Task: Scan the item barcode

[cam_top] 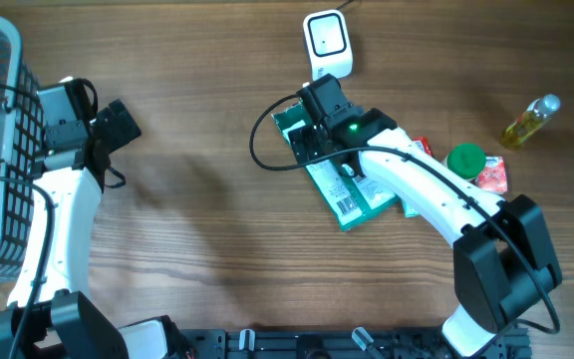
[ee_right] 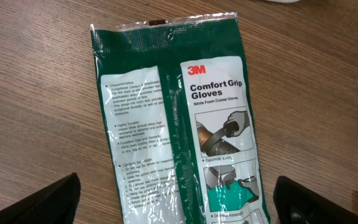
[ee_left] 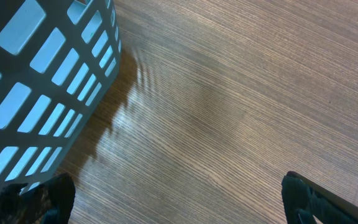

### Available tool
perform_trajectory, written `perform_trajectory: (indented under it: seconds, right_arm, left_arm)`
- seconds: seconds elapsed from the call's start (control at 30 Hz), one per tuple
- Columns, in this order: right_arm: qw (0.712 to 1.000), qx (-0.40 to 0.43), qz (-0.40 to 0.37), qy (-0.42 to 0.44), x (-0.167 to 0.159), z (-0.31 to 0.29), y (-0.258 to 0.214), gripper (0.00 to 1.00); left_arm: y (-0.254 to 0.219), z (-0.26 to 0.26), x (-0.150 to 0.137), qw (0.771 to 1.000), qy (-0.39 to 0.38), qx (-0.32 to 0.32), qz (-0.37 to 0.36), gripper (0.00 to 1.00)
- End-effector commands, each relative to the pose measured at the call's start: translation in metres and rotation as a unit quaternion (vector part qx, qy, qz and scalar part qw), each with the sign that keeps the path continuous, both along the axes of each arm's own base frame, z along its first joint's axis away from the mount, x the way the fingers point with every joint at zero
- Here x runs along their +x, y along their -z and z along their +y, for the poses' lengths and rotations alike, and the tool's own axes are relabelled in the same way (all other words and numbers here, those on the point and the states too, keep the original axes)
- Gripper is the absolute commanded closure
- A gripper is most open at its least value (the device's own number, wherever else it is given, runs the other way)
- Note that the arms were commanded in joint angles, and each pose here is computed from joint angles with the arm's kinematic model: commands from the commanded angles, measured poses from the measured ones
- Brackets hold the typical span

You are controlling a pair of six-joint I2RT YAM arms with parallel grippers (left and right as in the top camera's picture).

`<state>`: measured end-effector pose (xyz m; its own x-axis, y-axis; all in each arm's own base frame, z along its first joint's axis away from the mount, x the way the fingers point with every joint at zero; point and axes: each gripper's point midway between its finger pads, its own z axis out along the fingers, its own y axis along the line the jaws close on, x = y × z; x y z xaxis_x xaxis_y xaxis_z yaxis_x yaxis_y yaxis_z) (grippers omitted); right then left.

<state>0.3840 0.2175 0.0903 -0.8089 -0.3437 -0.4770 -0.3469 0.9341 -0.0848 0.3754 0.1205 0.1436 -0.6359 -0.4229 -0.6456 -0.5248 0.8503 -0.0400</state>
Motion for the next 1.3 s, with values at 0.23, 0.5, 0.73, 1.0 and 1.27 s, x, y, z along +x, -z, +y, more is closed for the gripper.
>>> perform_trajectory:
  seconds: [0.23,0.5,0.73,1.0,1.27]
  right_arm:
    - [1.0,0.003,-0.007,0.011,0.001,-0.002,-0.004,0.0]
    - [0.987,0.096,-0.132,0.006,-0.006,-0.004,-0.127,0.0]
    - [0.94,0.188,-0.284,0.028,-0.062,-0.062,-0.273,0.0]
    - [0.904,0.214,-0.361,0.083,-0.164,-0.156,-0.328,0.0]
    - [0.857,0.225,-0.445,0.129,-0.238,-0.202,-0.324,0.0]
  left_arm:
    - [-0.009,0.002,0.002,1.0,0.003,0.006,-0.011,0.0]
    - [-0.009,0.002,0.002,1.0,0.003,0.006,-0.011,0.0]
    - [-0.009,0.002,0.002,1.0,0.003,0.006,-0.011,0.0]
    - [-0.009,0.002,0.002,1.0,0.003,0.006,-0.011,0.0]
    - [-0.009,0.002,0.002,1.0,0.003,0.006,-0.011,0.0]
